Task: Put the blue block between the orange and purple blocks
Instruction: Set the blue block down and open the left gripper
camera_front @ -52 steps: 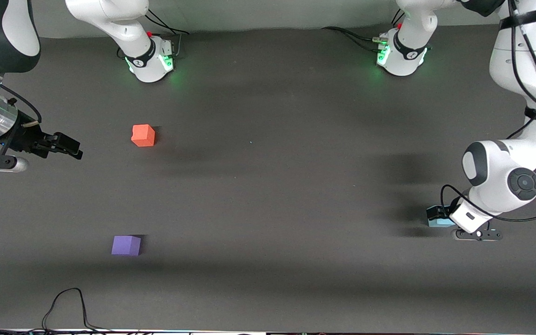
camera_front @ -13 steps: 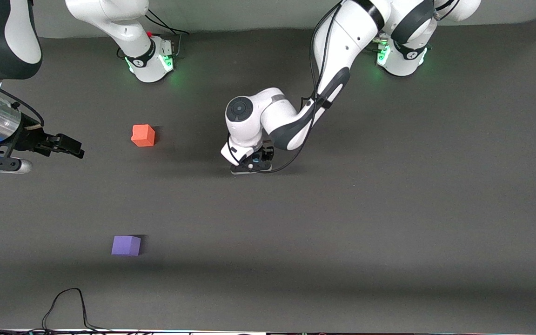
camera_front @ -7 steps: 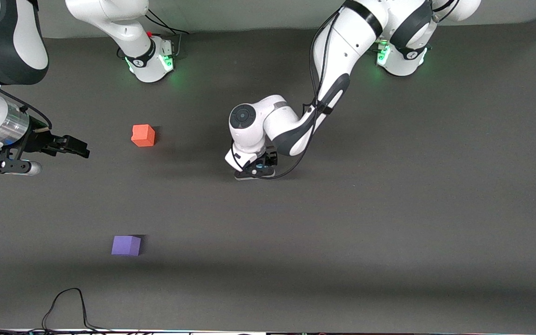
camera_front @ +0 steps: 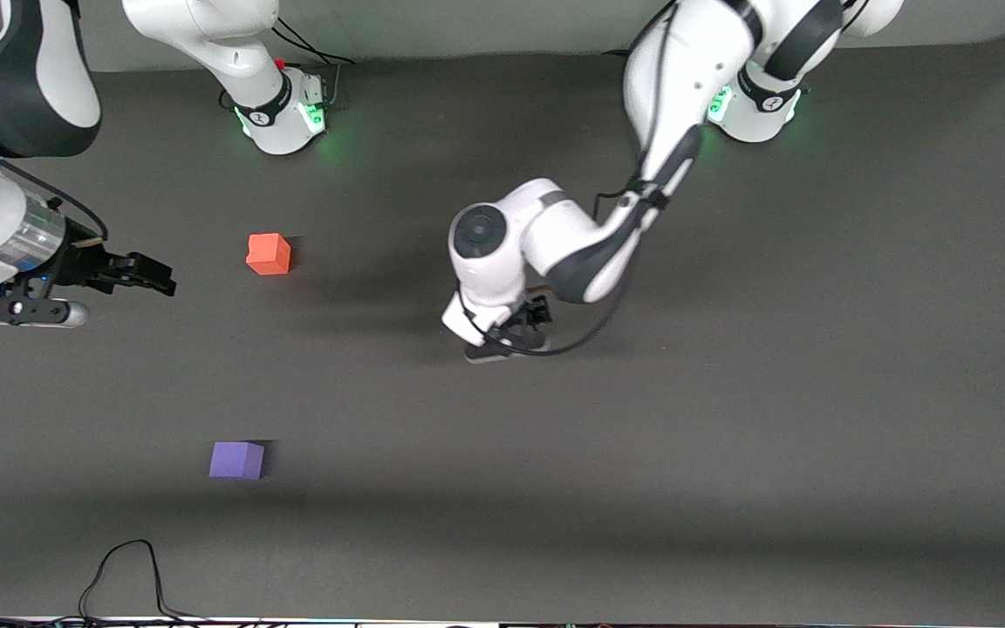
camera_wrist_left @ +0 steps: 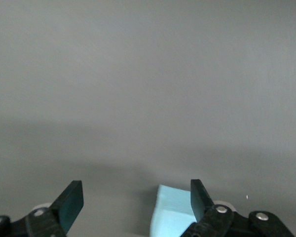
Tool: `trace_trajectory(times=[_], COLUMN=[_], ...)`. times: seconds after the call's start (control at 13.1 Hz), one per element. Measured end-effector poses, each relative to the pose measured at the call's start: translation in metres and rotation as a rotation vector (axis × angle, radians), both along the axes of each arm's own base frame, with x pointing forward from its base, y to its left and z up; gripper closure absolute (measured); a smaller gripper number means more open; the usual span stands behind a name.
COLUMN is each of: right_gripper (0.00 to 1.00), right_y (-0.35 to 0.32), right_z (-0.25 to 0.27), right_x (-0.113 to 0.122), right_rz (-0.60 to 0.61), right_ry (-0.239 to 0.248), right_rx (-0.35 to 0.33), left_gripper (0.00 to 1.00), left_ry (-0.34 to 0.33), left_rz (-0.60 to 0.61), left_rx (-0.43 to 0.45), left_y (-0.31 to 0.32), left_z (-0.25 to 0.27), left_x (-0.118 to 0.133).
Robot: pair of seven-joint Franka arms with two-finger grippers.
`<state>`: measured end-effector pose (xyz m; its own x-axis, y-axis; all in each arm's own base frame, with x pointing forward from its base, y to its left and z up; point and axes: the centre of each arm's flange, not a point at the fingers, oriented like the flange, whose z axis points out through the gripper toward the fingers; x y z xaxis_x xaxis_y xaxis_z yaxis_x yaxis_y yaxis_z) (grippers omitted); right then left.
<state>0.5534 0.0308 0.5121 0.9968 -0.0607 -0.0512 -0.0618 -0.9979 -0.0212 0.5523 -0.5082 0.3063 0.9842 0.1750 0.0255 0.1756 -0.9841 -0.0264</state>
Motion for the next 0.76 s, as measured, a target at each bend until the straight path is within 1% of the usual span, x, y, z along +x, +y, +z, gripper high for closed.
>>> trace_trajectory(times=[0.15, 0.31, 0.38, 0.54, 0.69, 0.76], right_gripper=[0.0, 0.0, 0.0, 0.0, 0.0, 0.0], right_y=[0.057, 0.134, 0.171, 0.244, 0.305, 0.327], right_z=[-0.005, -0.014, -0.021, -0.042, -0.075, -0.095], right_x=[0.001, 0.001, 0.0, -0.002, -0.006, -0.01], right_rz=[0.023, 0.076, 0.11, 0.113, 0.087, 0.068], right_ry=[-0.003, -0.004, -0.001, -0.004, -0.02, -0.024], right_rx=[0.001, -0.003, -0.006, -0.008, 0.007, 0.011], left_gripper=[0.03, 0.0, 0.0, 0.0, 0.0, 0.0], left_ry=[0.041, 0.084, 0.1, 0.132, 0.17, 0.178], left_rz=[0.026, 0.031, 0.027, -0.001, -0.064, -0.088], left_rx=[-0.036, -0.082, -0.096, -0.094, -0.098, -0.104], left_y=[0.064, 0.155, 0.206, 0.311, 0.407, 0.449], left_z=[0.05, 0.097, 0.118, 0.15, 0.168, 0.175], left_x=[0.042, 0.084, 0.099, 0.115, 0.117, 0.116])
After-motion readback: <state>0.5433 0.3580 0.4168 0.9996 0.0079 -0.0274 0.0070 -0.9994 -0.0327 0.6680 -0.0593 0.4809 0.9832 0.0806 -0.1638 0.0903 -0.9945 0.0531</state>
